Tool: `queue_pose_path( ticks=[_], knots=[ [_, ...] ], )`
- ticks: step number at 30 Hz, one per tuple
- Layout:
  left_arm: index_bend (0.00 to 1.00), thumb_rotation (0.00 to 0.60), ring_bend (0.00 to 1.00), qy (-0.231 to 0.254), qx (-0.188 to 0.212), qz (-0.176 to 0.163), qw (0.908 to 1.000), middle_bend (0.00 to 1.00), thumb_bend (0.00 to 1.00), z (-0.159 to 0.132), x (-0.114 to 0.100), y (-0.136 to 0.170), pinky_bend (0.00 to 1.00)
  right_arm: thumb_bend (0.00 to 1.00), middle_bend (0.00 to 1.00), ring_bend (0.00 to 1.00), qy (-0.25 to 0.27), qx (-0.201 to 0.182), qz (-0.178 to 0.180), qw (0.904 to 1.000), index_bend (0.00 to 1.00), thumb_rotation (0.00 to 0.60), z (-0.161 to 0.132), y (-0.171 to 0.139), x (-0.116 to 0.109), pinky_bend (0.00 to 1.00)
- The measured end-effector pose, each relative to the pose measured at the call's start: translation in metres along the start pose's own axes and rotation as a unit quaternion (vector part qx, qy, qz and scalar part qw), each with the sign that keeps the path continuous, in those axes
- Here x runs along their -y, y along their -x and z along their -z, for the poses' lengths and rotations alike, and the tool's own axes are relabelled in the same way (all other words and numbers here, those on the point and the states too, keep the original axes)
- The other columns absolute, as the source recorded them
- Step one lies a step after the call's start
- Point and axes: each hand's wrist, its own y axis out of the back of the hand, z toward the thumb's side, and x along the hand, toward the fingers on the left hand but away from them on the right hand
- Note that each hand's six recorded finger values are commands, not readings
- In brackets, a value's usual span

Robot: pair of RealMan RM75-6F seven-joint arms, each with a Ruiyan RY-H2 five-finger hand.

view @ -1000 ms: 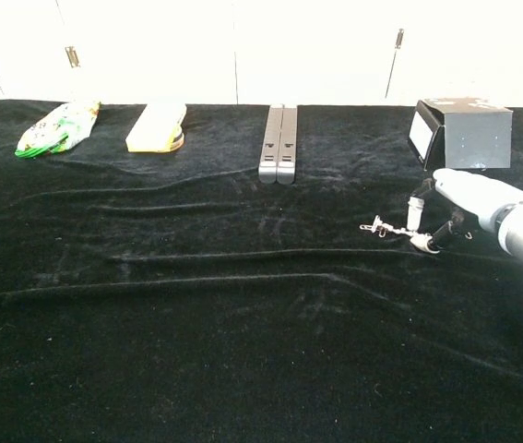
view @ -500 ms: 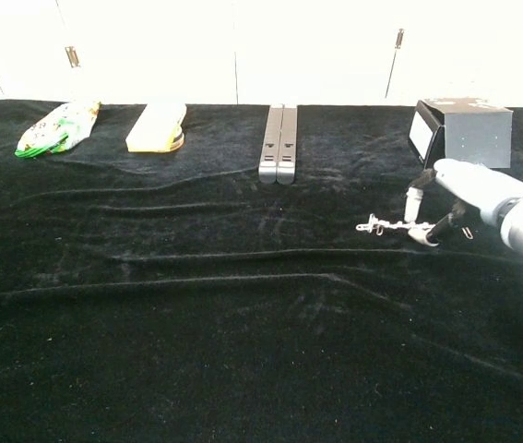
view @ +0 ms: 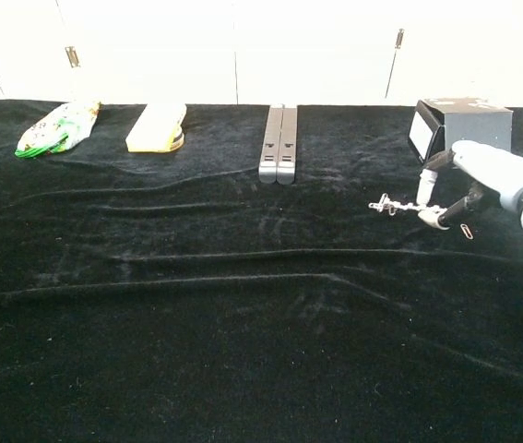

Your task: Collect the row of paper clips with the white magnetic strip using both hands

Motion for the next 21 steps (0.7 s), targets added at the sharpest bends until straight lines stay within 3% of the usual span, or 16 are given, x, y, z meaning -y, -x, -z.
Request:
queue_pose_path(
  ticks=[10, 21],
  knots=[
    [0.39, 0.600, 0.08, -0.008, 0.004, 0.003, 1.0000, 0.21, 0.46, -0.003, 0.003, 0.001, 0.01, 0.48, 0.22, 0.08, 0.011, 0.025, 0.026, 0.9993, 0.85, 0.600, 0.032, -0.021, -0.017, 0.00],
    [0.39, 0.600, 0.08, -0.018, 0.007, 0.012, 0.9997, 0.21, 0.46, -0.009, 0.011, 0.000, 0.02, 0.48, 0.22, 0.08, 0.011, 0.067, 0.022, 0.9975, 0.85, 0.600, 0.074, -0.032, -0.009, 0.00]
  ],
)
